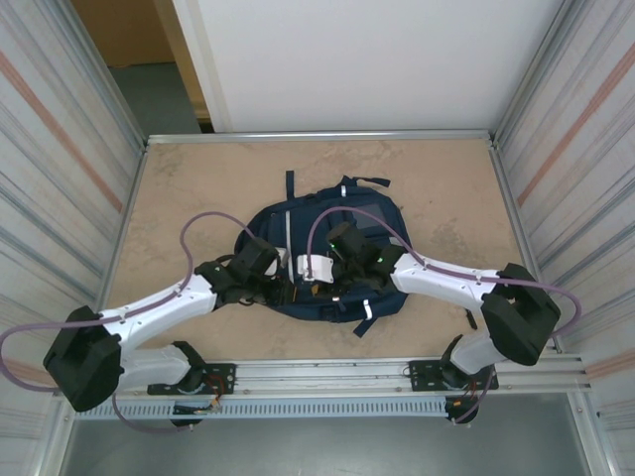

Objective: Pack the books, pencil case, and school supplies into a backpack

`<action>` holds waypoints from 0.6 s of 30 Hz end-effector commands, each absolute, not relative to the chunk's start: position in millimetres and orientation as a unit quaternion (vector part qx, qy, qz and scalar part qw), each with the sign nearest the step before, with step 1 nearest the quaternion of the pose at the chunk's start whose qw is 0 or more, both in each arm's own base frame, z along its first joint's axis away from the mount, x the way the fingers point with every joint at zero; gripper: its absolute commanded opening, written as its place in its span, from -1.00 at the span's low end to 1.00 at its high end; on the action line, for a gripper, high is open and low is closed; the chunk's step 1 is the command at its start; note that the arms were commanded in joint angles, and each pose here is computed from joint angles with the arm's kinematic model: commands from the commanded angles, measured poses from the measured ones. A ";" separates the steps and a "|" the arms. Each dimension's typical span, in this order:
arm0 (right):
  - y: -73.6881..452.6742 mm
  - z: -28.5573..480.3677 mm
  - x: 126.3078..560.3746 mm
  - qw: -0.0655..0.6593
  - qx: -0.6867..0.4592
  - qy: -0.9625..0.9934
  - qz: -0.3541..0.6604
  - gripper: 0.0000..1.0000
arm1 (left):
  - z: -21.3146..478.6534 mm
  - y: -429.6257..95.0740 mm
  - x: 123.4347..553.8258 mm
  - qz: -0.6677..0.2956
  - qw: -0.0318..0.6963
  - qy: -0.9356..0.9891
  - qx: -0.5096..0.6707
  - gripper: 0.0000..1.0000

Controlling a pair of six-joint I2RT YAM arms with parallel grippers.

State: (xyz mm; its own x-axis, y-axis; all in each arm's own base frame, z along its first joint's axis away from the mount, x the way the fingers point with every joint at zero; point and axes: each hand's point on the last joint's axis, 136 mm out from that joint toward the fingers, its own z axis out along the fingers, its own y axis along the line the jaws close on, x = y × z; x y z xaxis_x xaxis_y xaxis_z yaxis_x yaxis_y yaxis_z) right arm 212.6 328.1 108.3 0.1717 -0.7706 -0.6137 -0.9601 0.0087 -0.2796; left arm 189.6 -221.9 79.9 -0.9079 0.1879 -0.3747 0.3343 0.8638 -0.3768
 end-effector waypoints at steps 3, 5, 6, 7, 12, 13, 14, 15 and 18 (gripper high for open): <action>342.2 108.8 215.2 0.359 -0.708 0.593 0.137 -0.15 | 82.5 -244.2 186.6 -0.274 0.174 0.930 0.170 -0.33; 342.7 108.0 204.4 0.337 -0.724 0.583 0.153 -0.10 | 82.8 -245.8 182.8 -0.273 0.174 0.928 0.183 -0.32; 342.6 108.3 198.7 0.326 -0.728 0.580 0.164 -0.07 | 83.0 -245.6 180.9 -0.272 0.175 0.927 0.188 -0.30; 342.6 109.5 193.3 0.317 -0.732 0.577 0.175 -0.05 | 82.6 -244.7 179.7 -0.272 0.176 0.927 0.190 -0.28; 331.8 94.8 183.3 0.274 -0.748 0.579 0.176 -0.01 | 82.1 -236.1 181.9 -0.260 0.198 0.926 0.189 -0.23; 331.9 90.2 188.8 0.279 -0.744 0.585 0.161 -0.01 | 81.7 -235.3 181.7 -0.259 0.199 0.926 0.190 -0.22; 332.8 86.1 196.2 0.288 -0.738 0.593 0.143 -0.02 | 80.1 -234.5 181.3 -0.257 0.199 0.926 0.190 -0.23; 335.7 85.0 205.2 0.303 -0.728 0.602 0.126 -0.04 | 78.4 -233.9 181.3 -0.255 0.199 0.927 0.191 -0.23; 340.6 81.8 227.1 0.332 -0.709 0.618 0.071 -0.31 | 72.6 -232.5 181.4 -0.246 0.195 0.929 0.197 -0.24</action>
